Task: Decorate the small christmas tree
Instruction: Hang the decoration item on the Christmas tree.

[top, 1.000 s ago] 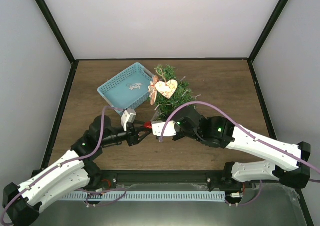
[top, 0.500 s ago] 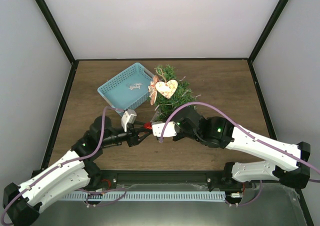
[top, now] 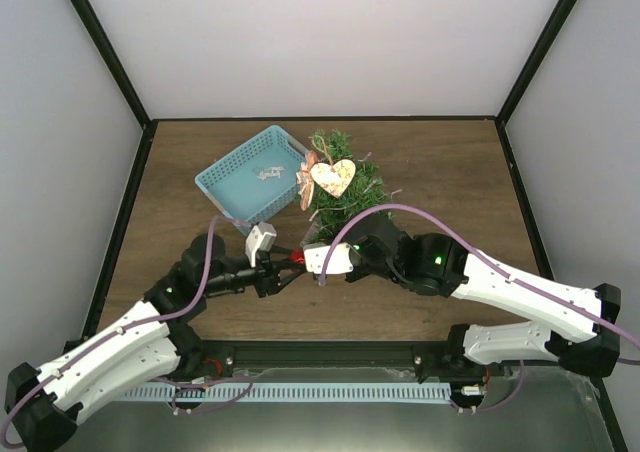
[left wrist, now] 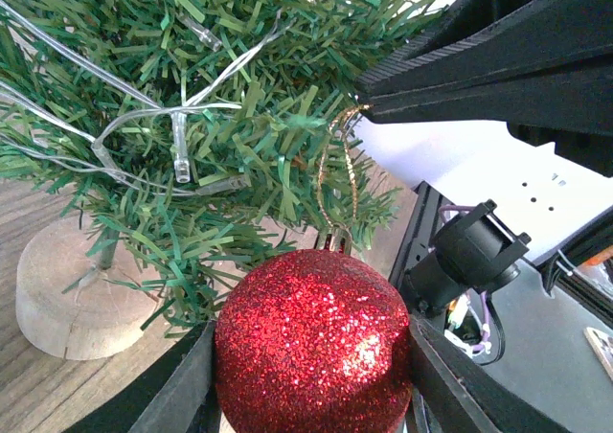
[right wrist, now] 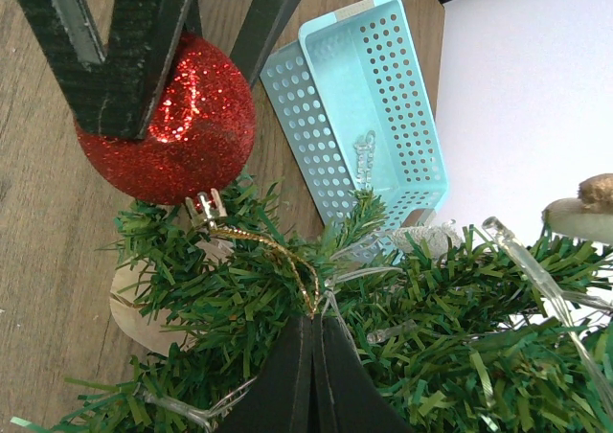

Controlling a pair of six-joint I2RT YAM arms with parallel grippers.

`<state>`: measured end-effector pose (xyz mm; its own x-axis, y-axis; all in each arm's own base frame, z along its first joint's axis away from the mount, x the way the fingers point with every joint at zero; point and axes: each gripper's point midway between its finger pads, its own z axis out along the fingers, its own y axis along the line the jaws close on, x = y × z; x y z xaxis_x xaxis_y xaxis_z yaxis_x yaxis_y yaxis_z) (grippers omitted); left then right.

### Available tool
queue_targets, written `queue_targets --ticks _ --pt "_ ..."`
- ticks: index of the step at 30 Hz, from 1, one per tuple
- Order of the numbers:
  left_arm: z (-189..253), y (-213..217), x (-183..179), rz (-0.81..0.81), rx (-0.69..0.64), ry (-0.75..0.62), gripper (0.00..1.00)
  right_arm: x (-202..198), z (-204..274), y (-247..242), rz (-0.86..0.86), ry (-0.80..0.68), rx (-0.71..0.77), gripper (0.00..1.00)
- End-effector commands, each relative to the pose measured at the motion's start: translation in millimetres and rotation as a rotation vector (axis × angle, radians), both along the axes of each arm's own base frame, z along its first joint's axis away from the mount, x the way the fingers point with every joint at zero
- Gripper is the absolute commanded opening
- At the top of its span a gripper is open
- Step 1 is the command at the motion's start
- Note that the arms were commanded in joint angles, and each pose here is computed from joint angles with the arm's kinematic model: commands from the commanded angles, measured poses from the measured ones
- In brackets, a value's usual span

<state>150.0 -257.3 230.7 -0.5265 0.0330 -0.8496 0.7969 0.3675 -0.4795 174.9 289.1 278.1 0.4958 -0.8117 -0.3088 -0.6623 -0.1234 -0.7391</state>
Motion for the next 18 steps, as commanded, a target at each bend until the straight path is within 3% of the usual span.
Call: queue_targets --ticks 1,18 --pt "-2.7 -0.7 -0.3 0.002 0.012 -0.012 0.38 1.5 0.6 -2.0 -0.001 -0.009 -0.005 0.01" --pt "-1.8 -4.7 2.1 -0.007 0.014 -0.027 0.38 2.1 -3.9 -2.4 -0.004 -0.008 -0.015 0.01"
